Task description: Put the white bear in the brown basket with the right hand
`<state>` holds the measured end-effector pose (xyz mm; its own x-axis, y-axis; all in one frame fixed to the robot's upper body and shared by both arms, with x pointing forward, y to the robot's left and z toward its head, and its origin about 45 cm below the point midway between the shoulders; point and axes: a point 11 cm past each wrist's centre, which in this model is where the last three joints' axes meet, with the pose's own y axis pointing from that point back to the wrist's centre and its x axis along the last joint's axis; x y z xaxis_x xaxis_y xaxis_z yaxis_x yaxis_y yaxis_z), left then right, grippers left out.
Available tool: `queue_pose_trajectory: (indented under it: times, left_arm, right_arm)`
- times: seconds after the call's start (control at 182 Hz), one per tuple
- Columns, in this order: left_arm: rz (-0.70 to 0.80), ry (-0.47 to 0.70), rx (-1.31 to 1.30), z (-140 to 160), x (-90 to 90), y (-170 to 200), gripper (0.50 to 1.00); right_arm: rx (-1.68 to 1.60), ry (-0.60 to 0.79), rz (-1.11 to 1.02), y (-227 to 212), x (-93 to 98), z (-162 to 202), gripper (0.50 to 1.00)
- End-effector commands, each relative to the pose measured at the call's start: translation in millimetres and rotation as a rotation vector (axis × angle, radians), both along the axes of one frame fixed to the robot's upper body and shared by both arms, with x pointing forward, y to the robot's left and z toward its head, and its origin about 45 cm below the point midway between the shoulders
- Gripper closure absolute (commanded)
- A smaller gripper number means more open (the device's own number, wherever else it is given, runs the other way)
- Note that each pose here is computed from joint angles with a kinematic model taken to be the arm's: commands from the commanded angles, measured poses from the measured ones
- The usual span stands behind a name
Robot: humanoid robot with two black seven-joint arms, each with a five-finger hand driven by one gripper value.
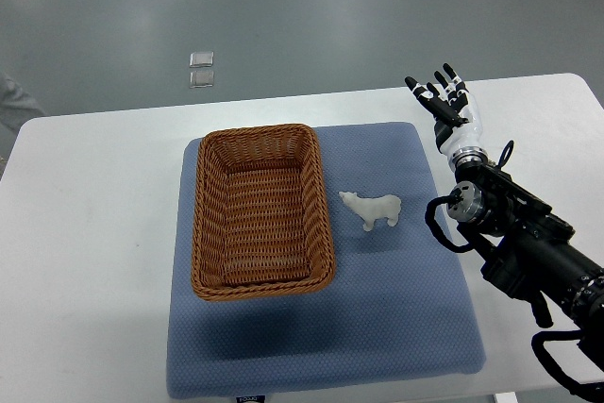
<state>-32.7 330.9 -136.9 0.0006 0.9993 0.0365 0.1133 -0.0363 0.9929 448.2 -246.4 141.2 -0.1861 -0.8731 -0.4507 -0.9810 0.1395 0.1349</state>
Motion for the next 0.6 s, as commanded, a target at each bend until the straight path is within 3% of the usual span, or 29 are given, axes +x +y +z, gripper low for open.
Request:
queue_pose_trajectory:
  times: [0.0, 0.594]
  left_arm:
    - [-0.003, 0.001, -0.001, 0.0, -0.5, -0.3, 0.500]
    - [0.003, -0.008, 0.016, 0.2, 4.4, 2.9, 0.500]
  right_arm:
    - [0.001, 0.000, -0.001, -0.2, 0.1, 0.1, 0.579]
    - [0.004, -0.002, -0.002, -0.6, 0.3, 0.5, 0.579]
